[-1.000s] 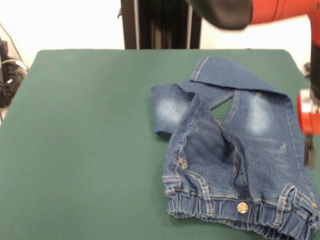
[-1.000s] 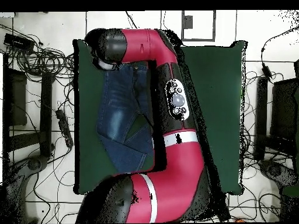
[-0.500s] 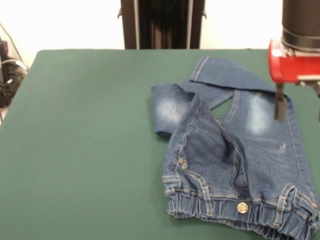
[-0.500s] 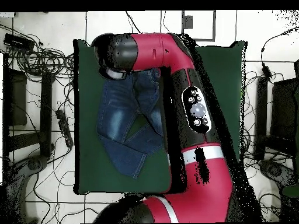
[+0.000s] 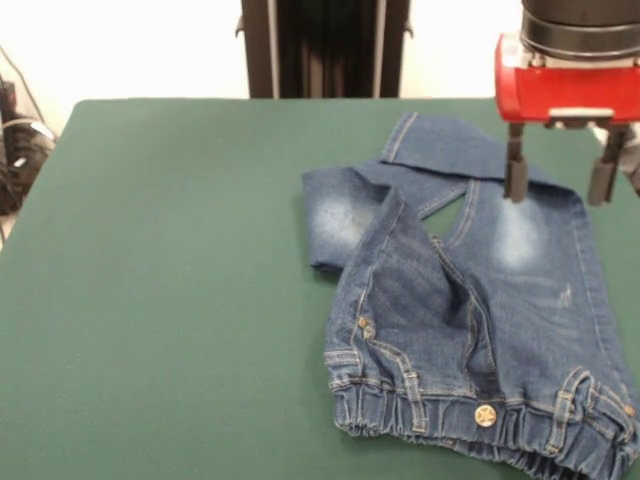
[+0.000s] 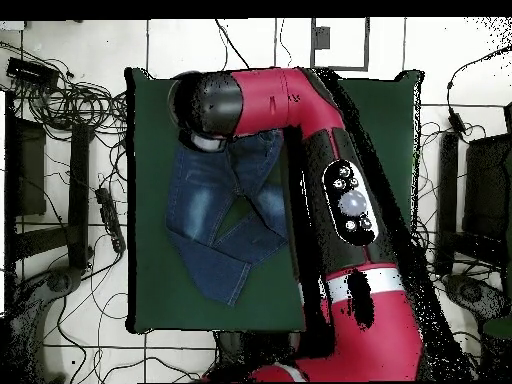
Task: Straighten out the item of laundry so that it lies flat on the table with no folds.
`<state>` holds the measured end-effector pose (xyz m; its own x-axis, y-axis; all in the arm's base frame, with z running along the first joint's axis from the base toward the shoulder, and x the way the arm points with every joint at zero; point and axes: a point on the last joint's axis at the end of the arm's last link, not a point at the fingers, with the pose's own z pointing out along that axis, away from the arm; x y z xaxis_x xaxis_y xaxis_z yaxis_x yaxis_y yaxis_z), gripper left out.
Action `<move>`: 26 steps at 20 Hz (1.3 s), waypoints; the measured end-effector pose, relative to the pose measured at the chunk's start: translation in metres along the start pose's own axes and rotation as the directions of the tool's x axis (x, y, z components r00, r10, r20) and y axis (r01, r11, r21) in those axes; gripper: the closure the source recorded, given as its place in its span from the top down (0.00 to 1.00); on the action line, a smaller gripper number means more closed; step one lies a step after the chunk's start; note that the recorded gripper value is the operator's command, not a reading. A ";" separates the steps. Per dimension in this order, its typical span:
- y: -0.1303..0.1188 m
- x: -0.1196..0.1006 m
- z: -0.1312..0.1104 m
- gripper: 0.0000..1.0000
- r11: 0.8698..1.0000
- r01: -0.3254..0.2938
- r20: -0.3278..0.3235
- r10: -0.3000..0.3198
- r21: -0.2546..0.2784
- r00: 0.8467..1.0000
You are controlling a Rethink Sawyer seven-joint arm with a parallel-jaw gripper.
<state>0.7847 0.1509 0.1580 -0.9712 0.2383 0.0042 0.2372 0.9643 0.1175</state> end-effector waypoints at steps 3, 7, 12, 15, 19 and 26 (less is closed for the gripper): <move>-0.006 0.012 0.000 1.00 0.999 0.022 -0.008 -0.021 0.030 1.000; -0.011 0.034 0.003 1.00 0.997 0.054 -0.035 -0.052 0.063 0.998; -0.010 0.050 0.006 1.00 0.995 0.073 -0.057 -0.069 0.072 0.996; -0.010 0.064 0.010 1.00 0.993 0.089 -0.076 -0.084 0.077 0.994; -0.010 0.080 0.017 1.00 0.991 0.107 -0.093 -0.099 0.079 0.991; -0.013 0.103 0.030 1.00 0.990 0.128 -0.082 -0.123 0.061 0.989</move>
<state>0.6820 0.1661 0.1269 -0.9916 0.1080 0.0716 0.1121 0.9921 0.0559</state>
